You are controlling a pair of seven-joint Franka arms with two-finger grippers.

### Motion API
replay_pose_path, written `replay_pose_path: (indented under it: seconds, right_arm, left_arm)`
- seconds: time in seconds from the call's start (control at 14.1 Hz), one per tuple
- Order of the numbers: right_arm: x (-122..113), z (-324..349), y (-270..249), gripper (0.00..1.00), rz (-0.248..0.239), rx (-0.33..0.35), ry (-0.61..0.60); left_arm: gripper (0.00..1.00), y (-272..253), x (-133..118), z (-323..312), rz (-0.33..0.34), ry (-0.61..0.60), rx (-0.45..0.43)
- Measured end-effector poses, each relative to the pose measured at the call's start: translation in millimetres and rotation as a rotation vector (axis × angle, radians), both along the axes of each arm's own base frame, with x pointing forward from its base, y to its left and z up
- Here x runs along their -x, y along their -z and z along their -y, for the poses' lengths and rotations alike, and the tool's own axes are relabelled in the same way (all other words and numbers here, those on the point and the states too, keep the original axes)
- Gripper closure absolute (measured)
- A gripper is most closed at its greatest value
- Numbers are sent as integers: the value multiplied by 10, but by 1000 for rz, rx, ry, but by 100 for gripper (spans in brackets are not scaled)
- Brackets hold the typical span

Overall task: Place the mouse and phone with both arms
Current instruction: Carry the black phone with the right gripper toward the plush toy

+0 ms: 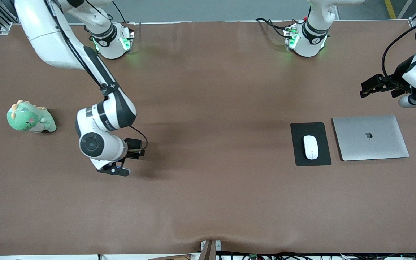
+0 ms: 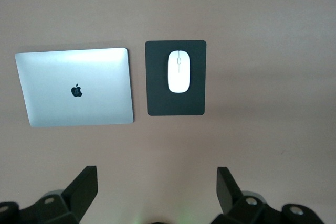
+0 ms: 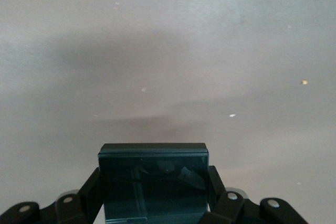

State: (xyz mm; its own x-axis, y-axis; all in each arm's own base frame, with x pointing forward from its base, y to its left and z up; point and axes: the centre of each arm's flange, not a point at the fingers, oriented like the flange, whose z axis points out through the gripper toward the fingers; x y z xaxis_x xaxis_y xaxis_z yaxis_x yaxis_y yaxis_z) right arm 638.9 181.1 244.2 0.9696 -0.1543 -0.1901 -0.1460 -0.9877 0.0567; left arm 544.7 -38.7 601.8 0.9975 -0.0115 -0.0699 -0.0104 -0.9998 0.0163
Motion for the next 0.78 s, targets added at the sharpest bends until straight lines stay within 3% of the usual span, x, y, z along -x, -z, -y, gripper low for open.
replay_pose_path:
  seconds: [0.5, 0.78]
  right_arm:
    - [140, 960, -39, 20, -39, -9, -11]
    - [274, 1372, -141, 20, -31, -8, 25]
  left_arm:
    - [0, -98, 44, -21, 17, -4, 1]
    - [0, -99, 44, -21, 17, -3, 1]
